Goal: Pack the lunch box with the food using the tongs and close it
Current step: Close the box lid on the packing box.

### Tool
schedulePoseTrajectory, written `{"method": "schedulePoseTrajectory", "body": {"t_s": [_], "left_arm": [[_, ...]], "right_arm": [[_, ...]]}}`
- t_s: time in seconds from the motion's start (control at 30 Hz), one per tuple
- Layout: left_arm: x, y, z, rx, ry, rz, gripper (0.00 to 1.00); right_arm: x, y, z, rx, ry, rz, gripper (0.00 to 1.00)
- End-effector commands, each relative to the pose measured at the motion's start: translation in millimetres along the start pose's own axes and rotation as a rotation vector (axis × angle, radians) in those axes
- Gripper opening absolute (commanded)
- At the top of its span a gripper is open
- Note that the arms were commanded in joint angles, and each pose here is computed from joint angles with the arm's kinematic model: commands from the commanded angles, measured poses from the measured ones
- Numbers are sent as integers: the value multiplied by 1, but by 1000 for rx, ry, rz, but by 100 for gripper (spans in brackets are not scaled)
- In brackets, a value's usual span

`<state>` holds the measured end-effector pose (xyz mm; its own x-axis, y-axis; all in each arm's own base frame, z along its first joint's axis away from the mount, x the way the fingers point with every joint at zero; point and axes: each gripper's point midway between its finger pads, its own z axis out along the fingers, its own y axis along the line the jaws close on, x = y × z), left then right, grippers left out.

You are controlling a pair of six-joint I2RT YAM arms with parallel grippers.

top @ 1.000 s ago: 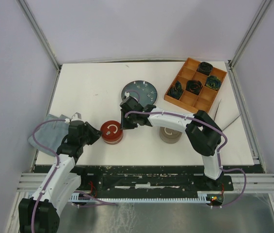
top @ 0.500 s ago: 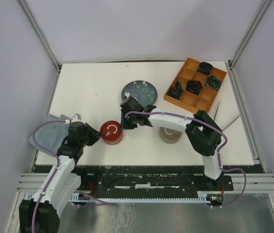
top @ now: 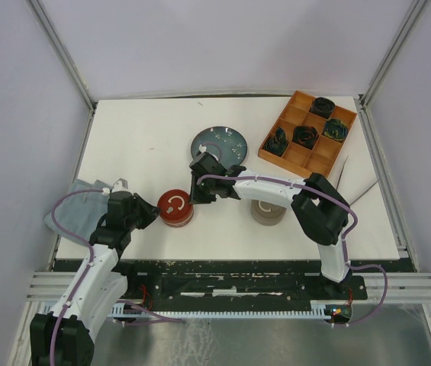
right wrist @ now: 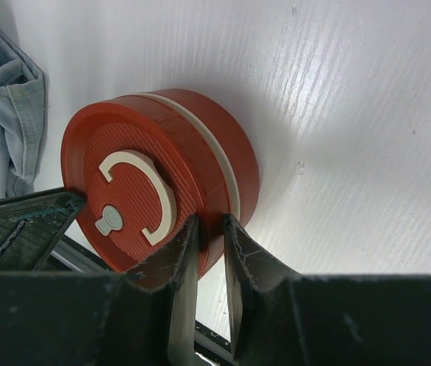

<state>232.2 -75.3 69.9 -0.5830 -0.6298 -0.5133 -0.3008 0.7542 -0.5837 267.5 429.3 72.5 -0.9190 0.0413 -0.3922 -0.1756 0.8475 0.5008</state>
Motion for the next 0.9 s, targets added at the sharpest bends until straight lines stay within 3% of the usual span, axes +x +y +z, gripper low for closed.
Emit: {"method": "schedulePoseTrajectory", "body": {"t_s": [0.0, 0.43, 0.63, 0.87], "left_arm": [[-6, -14, -1, 62, -14, -20, 19], [-8, -17, -4, 72, -26, -21, 24], [-4, -21, -3, 104, -5, -12, 22], [11, -51, -7, 286, 81, -18, 17]], "right_arm": [[26, -21, 17, 53, 65, 41, 26], [34, -29, 22, 46, 76, 106, 36], [30, -31, 16, 44, 46, 112, 31], [14, -39, -11, 87, -22, 62, 31]]}}
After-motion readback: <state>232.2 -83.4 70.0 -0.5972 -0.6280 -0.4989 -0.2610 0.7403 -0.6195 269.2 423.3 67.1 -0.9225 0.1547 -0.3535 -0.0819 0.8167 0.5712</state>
